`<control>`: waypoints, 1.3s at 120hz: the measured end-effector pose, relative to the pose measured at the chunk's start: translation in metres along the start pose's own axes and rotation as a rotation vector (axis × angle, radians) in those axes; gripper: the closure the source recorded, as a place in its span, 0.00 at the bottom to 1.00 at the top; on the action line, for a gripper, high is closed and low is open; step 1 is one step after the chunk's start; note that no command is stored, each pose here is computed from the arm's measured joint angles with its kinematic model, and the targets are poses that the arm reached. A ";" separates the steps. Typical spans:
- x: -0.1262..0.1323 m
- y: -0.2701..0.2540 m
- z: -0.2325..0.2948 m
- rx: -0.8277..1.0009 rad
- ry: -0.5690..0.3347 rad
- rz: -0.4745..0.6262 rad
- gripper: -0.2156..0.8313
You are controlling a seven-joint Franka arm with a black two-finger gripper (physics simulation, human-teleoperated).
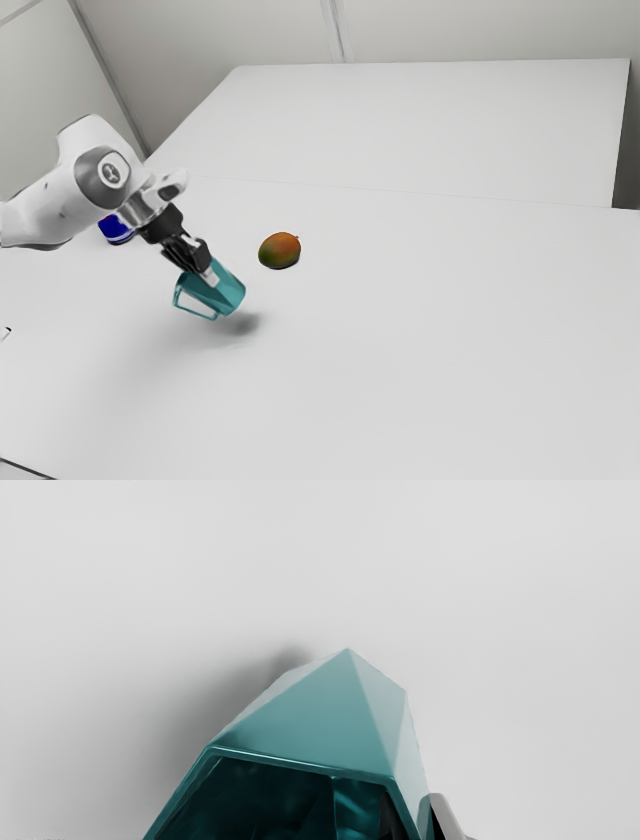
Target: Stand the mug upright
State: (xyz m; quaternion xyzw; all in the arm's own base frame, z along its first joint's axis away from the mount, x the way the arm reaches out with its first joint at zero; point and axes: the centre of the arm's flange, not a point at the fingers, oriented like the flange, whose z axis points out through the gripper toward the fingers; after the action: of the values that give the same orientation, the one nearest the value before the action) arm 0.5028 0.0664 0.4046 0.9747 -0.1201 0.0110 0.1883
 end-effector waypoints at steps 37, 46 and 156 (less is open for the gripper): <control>0.033 0.101 0.045 0.337 -0.180 0.297 0.96; 0.038 0.102 0.051 0.392 -0.181 0.305 0.96; 0.061 0.128 0.108 0.533 -0.145 0.215 0.60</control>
State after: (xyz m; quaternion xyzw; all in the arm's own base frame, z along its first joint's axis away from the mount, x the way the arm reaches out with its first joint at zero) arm 0.5284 -0.1033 0.3548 0.9696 -0.2290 -0.0077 -0.0855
